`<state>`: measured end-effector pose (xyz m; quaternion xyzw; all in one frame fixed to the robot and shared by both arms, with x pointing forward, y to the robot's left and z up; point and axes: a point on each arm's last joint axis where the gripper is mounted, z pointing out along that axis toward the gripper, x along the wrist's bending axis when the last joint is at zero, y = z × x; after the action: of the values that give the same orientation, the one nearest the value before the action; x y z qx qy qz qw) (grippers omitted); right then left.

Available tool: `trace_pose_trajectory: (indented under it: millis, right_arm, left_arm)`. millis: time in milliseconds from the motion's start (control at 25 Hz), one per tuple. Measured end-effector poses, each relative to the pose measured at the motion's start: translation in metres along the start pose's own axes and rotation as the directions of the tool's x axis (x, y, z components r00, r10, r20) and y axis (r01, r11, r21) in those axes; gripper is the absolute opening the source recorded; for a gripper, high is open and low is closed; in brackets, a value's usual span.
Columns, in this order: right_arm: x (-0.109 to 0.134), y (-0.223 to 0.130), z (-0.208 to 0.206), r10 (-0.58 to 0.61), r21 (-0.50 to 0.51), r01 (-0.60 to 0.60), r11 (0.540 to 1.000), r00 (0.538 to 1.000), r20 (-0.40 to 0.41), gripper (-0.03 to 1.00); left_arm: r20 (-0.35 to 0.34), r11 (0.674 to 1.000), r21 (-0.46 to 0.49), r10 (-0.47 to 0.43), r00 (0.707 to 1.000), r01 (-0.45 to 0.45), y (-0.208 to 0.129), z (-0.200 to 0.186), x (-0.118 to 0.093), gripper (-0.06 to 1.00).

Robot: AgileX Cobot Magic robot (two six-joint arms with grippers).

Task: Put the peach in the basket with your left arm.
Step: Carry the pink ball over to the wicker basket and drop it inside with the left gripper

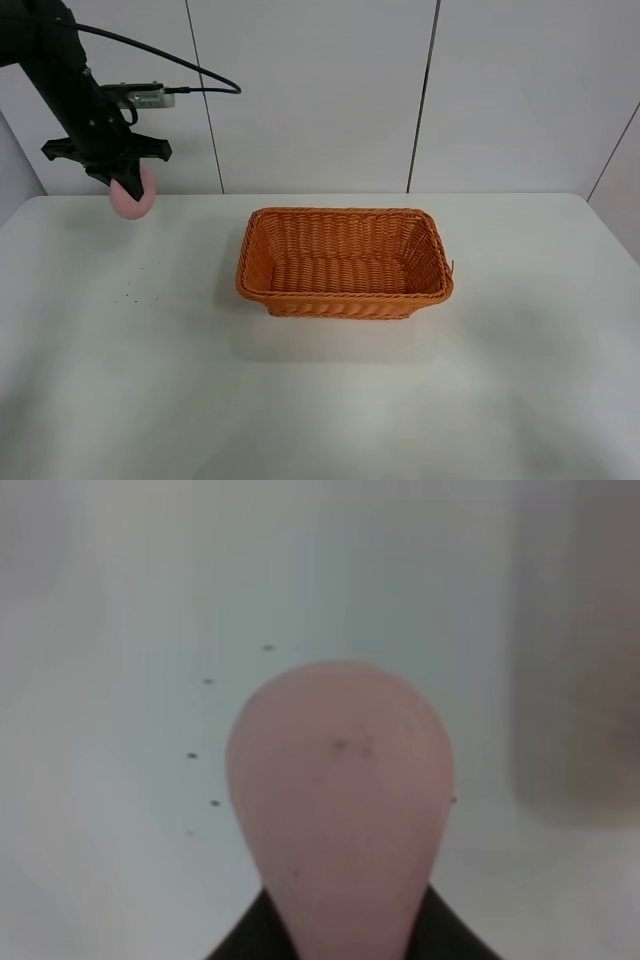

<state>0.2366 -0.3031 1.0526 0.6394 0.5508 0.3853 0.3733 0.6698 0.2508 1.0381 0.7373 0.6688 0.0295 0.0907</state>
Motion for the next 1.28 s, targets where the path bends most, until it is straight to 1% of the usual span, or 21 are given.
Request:
trace_pose_trajectory:
  millis: [80,200,360,520,560,760,880,960,1040,1160,1200,1240,1280]
  right_arm:
    - [0.000,0.000,0.000,0.000,0.000,0.000,1.000,1.000,0.000,0.69]
    - [0.000,0.000,0.000,0.000,0.000,0.000,1.000,1.000,0.000,0.69]
    - [0.000,0.000,0.000,0.000,0.000,0.000,1.000,1.000,0.000,0.69]
    - [0.000,0.000,0.000,0.000,0.000,0.000,1.000,1.000,0.000,0.69]
    - [0.000,0.000,0.000,0.000,0.000,0.000,1.000,1.000,0.000,0.69]
    - [0.000,0.000,0.000,0.000,0.000,0.000,1.000,1.000,0.000,0.69]
    - [0.000,0.000,0.000,0.000,0.000,0.000,1.000,1.000,0.000,0.69]
    - [0.000,0.000,0.000,0.000,0.000,0.000,1.000,1.000,0.000,0.69]
    - [0.000,0.000,0.000,0.000,0.000,0.000,1.000,1.000,0.000,0.69]
    - [0.000,0.000,0.000,0.000,0.000,0.000,1.000,1.000,0.000,0.69]
    - [0.000,0.000,0.000,0.000,0.000,0.000,1.000,1.000,0.000,0.69]
    - [0.000,0.000,0.000,0.000,0.000,0.000,1.000,1.000,0.000,0.69]
    - [0.000,0.000,0.000,0.000,0.000,0.000,1.000,1.000,0.000,0.69]
  left_arm:
    - [0.007,0.999,-0.005,0.034,0.999,-0.034,0.000,-0.002,-0.020,0.17]
    - [0.023,0.993,0.000,0.121,0.992,-0.121,-0.003,0.001,-0.058,0.17]
    - [0.052,0.969,0.013,0.245,0.968,-0.246,-0.006,0.017,-0.116,0.17]
    - [0.075,0.948,0.003,0.319,0.945,-0.320,-0.003,0.038,-0.169,0.17]
    - [0.075,0.948,0.003,0.319,0.945,-0.320,-0.003,0.038,-0.169,0.17]
    - [0.098,0.919,-0.026,0.393,0.914,-0.393,0.000,0.069,-0.223,0.17]
    - [0.121,0.910,-0.029,0.413,0.903,-0.413,-0.003,0.090,-0.241,0.17]
    - [0.132,0.908,-0.033,0.418,0.899,-0.418,-0.005,0.102,-0.249,0.17]
    - [0.133,0.908,-0.014,0.417,0.899,-0.419,-0.007,0.117,-0.250,0.17]
    - [0.129,0.901,0.002,0.429,0.894,-0.433,-0.008,0.125,-0.249,0.18]
    - [0.128,0.900,0.007,0.432,0.893,-0.436,-0.008,0.126,-0.249,0.20]
    - [0.130,0.899,0.010,0.433,0.892,-0.438,-0.008,0.127,-0.249,0.25]
    - [0.136,0.900,0.012,0.431,0.892,-0.437,-0.009,0.128,-0.250,0.34]
